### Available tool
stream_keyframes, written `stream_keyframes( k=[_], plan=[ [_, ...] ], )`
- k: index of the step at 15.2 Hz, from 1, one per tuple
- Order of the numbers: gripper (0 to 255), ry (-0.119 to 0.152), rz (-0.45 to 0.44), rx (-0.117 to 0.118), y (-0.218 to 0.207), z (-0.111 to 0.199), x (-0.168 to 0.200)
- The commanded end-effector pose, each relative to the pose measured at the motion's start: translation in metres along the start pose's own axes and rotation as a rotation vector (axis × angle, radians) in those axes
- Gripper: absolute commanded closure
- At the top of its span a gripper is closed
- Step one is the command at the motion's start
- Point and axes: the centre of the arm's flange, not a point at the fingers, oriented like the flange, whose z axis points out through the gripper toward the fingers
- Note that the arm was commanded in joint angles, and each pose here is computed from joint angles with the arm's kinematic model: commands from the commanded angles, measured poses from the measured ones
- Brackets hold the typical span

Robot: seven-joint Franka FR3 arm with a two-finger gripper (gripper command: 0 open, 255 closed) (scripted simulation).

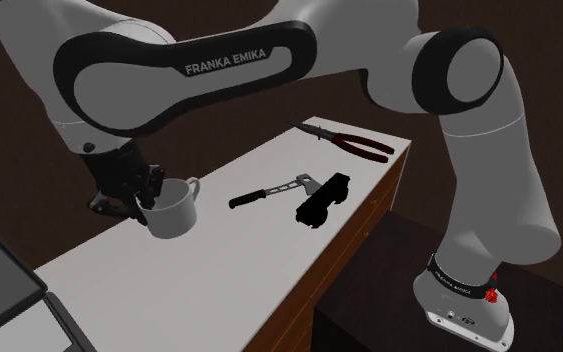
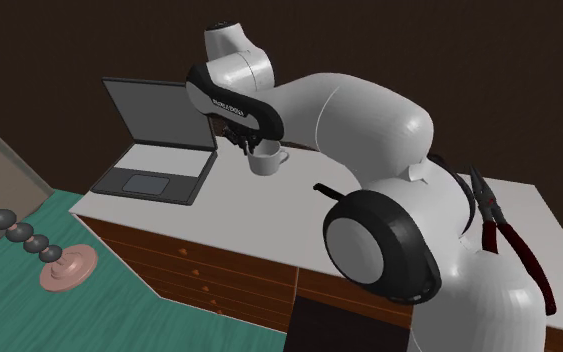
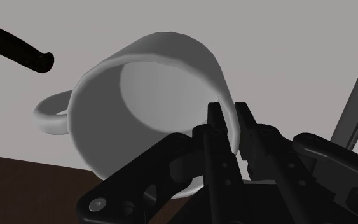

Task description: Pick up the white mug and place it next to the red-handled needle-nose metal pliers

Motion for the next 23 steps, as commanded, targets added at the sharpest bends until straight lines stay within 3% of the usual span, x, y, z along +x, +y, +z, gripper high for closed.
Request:
stream_keyframes(
  k=[1,10,23],
  plan=[
    [255,0.0,0.0,0.0,0.002,-0.01,0.0],
    [255,0.0,0.0,0.0,0.004,-0.056,0.003],
    [255,0.0,0.0,0.0,0.176,-0.046,0.011]
  ],
)
